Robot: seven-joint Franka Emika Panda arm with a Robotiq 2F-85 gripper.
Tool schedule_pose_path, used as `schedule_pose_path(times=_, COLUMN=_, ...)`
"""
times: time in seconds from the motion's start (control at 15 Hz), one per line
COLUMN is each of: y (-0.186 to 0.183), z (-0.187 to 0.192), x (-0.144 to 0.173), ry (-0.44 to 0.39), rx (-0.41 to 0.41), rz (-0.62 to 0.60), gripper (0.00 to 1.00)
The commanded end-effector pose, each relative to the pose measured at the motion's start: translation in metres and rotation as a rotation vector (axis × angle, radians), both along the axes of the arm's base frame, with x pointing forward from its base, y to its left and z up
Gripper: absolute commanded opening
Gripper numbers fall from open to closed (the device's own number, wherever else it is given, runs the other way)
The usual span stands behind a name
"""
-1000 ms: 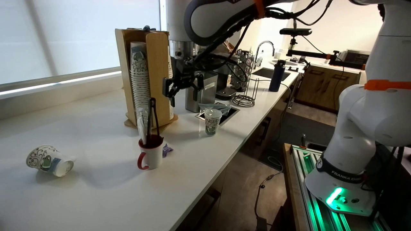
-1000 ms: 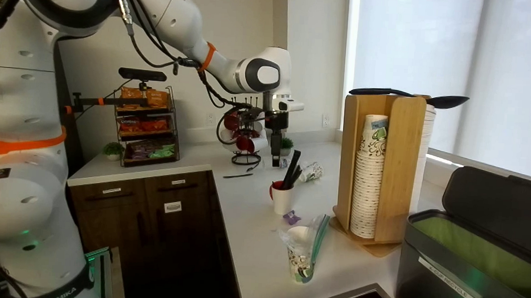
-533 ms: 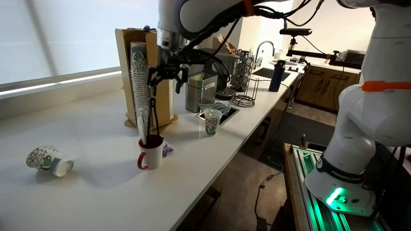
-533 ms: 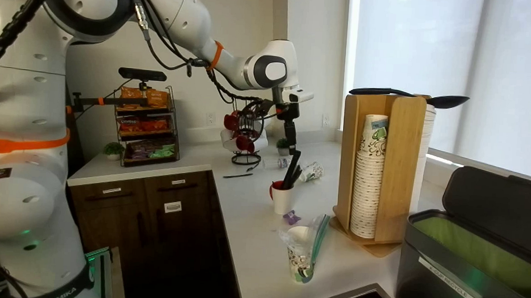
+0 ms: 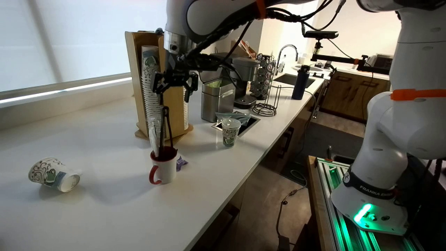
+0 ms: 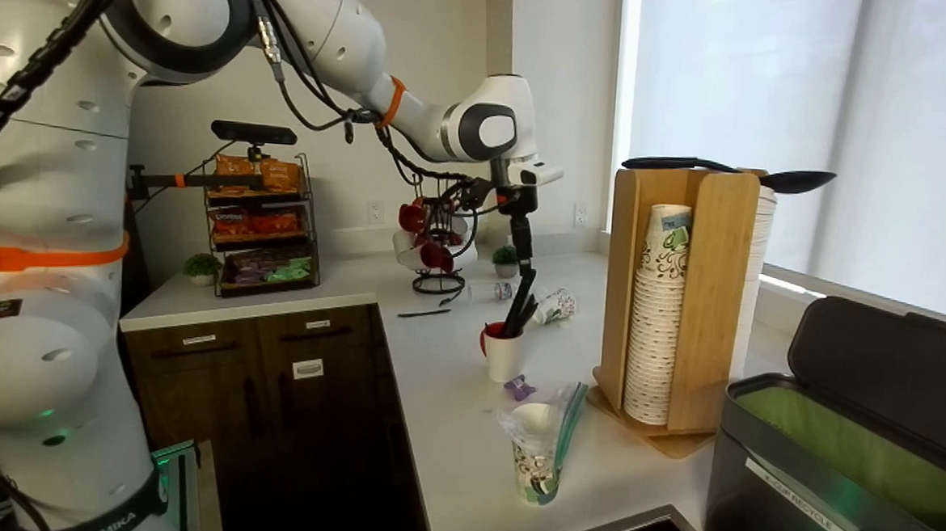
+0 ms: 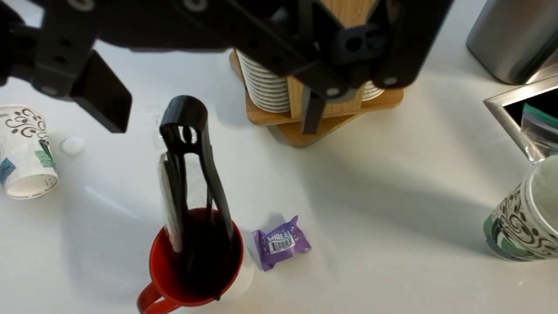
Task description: Remove the tongs from the cup, then move the paper towel roll to the left
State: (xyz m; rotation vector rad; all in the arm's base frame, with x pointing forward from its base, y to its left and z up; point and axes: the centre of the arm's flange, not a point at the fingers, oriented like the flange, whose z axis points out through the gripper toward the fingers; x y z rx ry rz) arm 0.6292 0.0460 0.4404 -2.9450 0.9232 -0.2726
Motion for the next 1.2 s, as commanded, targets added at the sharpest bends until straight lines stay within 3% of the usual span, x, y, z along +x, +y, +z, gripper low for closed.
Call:
schedule_pose_path(times=0.0, y=0.000, z=0.000, x=0.000, ry=-0.001, rx=0.000, rz=0.000, gripper=1.00)
schedule_pose_path(times=0.47, y=0.003, z=-0.017, x=0.022, ry=-0.029, rx=0.059, rz=-0.013, gripper=1.00)
schedule_pose_path(times=0.67, y=0.007, z=-0.026, x=0.029, ry=-0.001, rx=0.063, rz=-0.015, gripper=1.00)
schedule_pose_path(times=0.73, y=0.008, z=-0.029, x=0.031, ry=0.002, rx=0.064, rz=-0.016, gripper=0.98)
schedule_pose_path(times=0.8, y=0.010, z=-0.034, x=0.033, ry=0.007, rx=0.066, rz=-0.013, gripper=0.89)
schedule_pose_path(times=1.13, y=0.018, z=-0.049, x=0.039, ry=0.026, rx=0.066, rz=-0.013, gripper=0.83)
